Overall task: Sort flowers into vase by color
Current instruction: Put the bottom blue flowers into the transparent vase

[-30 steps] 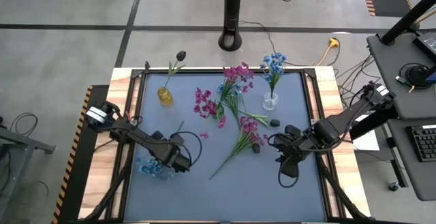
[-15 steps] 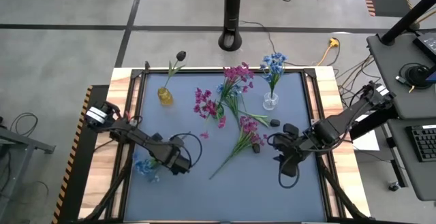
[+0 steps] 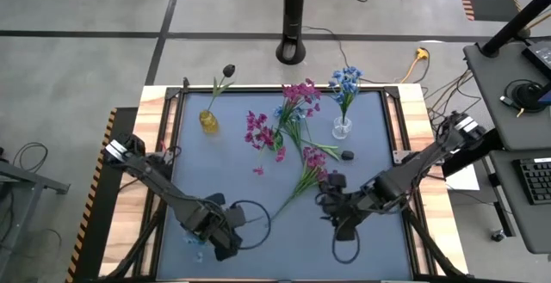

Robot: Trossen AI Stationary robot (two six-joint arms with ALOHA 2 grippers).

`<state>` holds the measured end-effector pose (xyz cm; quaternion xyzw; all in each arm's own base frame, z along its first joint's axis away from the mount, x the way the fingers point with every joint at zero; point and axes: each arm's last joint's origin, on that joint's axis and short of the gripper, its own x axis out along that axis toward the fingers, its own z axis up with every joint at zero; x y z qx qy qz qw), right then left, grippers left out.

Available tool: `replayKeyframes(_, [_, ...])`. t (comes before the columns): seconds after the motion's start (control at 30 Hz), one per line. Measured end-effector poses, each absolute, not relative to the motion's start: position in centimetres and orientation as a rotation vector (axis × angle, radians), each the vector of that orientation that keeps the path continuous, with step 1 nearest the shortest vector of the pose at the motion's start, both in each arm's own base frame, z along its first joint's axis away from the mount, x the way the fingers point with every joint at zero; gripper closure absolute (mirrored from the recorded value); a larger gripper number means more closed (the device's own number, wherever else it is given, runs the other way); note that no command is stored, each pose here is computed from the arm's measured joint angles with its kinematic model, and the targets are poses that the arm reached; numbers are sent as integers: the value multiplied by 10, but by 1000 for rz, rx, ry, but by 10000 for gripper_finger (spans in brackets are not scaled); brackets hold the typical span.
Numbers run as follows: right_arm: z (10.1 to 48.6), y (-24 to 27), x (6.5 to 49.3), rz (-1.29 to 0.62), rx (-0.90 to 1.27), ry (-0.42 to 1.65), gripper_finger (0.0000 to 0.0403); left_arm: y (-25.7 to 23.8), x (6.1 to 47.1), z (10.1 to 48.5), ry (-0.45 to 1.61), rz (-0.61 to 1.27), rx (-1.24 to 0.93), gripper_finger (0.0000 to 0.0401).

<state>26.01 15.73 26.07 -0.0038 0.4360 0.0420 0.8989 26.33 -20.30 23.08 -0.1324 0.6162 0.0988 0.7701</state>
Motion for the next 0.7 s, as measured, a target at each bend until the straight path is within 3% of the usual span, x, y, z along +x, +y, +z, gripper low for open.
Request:
replayKeyframes(0.13, [260, 171, 281, 137, -28, 862, 193, -213, 278, 245, 1245, 187, -238, 394])
replayKeyframes(0.43, [271, 192, 315, 178, -157, 809, 135, -235, 319, 235, 1280, 131, -46, 394])
replayKeyframes(0.7, [248, 201, 336, 169, -197, 858, 132, -246, 346, 246, 1237, 243, 124, 394])
